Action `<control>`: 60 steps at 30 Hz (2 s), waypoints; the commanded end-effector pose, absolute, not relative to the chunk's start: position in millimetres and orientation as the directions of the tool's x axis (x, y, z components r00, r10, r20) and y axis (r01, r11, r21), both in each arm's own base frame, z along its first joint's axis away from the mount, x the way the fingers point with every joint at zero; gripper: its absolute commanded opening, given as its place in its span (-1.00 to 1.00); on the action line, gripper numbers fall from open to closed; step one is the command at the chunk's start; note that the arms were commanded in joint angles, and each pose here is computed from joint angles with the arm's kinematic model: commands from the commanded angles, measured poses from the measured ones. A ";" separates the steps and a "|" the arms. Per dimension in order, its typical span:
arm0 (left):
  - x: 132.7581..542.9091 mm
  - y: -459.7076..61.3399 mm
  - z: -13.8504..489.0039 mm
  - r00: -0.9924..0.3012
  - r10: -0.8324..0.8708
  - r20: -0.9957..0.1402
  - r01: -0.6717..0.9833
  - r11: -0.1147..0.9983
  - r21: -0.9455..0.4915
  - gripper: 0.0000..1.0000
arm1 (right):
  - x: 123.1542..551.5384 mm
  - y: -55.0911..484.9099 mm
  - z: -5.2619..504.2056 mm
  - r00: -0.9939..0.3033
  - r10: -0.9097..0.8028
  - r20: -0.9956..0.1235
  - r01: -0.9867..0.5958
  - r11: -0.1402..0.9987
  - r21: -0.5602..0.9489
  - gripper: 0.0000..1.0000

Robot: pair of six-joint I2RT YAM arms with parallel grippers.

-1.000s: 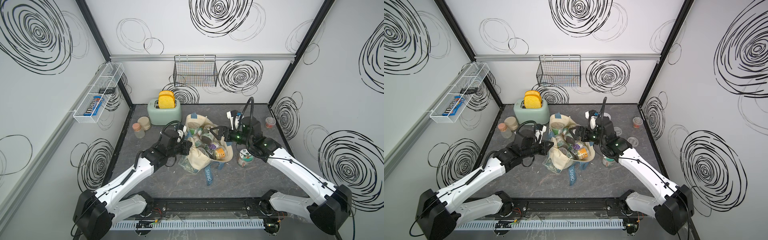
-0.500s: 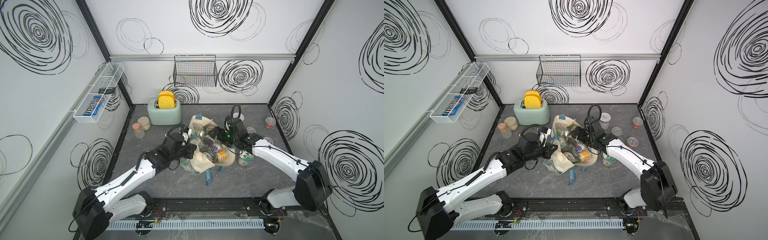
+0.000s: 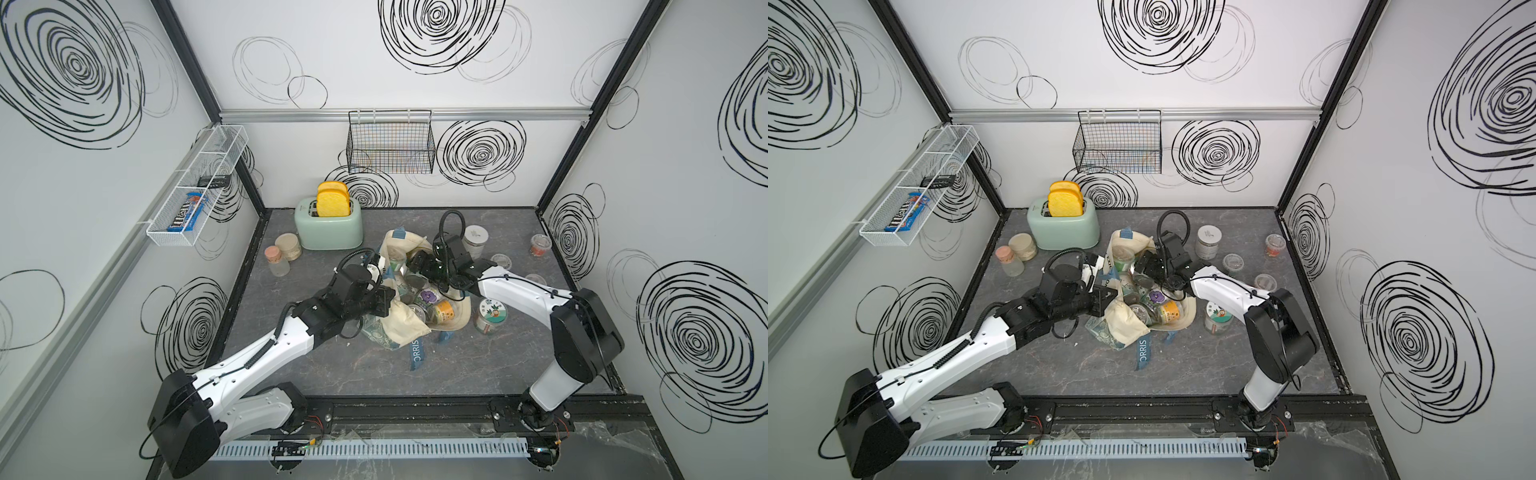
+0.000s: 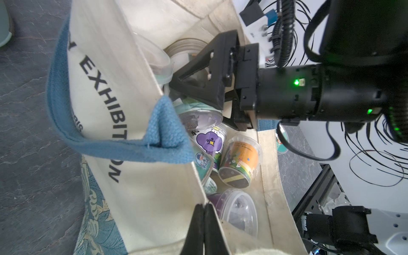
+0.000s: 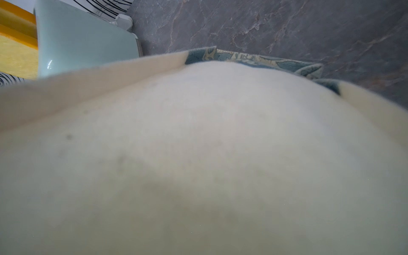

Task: Take out the seed jars from the canvas bag
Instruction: Pick up the seed jar from the canvas bag.

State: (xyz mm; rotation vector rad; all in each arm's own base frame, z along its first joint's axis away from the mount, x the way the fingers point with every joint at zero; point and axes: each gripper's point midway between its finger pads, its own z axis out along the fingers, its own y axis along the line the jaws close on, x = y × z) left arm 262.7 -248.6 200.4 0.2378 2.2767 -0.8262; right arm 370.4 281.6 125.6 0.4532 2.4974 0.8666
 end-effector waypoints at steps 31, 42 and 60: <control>257.8 -219.5 237.3 -0.761 -0.117 -0.638 0.373 0.726 -0.578 0.55 | 323.5 275.4 271.3 -0.352 0.059 -0.934 -0.640 0.713 0.286 0.52; 239.7 -228.2 321.9 -0.730 -0.090 -0.678 0.528 0.556 -0.642 0.92 | 283.4 273.3 308.0 -0.064 -0.064 -0.996 -0.751 0.660 0.006 0.52; 230.9 -246.7 316.7 -0.765 0.037 -0.643 0.581 0.468 -0.665 0.92 | 203.5 342.9 308.1 -0.013 -0.188 -0.982 -0.897 0.436 -0.072 0.51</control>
